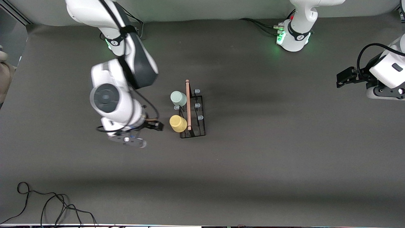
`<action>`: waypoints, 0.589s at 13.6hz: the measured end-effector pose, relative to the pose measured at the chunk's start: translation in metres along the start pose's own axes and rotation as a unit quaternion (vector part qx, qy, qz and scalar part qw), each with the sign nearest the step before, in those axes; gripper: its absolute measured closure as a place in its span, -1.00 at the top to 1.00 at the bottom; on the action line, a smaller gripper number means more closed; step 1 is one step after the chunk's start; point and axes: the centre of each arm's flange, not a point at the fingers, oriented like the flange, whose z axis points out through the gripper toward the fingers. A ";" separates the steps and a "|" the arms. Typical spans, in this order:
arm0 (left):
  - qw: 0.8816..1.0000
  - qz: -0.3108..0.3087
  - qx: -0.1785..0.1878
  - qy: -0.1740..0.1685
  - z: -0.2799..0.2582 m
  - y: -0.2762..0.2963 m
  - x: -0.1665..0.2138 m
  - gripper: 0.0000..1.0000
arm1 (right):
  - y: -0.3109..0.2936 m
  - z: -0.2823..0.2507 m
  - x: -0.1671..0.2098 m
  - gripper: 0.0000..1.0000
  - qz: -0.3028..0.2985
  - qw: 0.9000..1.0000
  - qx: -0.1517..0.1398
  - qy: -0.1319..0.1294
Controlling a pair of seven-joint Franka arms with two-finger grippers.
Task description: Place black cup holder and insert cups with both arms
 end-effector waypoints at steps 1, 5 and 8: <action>1.000 0.000 0.000 0.000 0.000 0.000 0.000 1.00 | 0.022 -0.008 0.007 1.00 -0.005 1.000 -0.001 -0.002; 1.000 0.000 0.000 0.000 0.000 0.000 0.000 1.00 | 0.092 -0.044 0.021 1.00 0.008 1.000 0.019 0.007; 1.000 0.000 0.000 0.003 -0.001 0.000 0.001 1.00 | 0.116 -0.078 0.016 1.00 0.006 0.998 0.054 0.009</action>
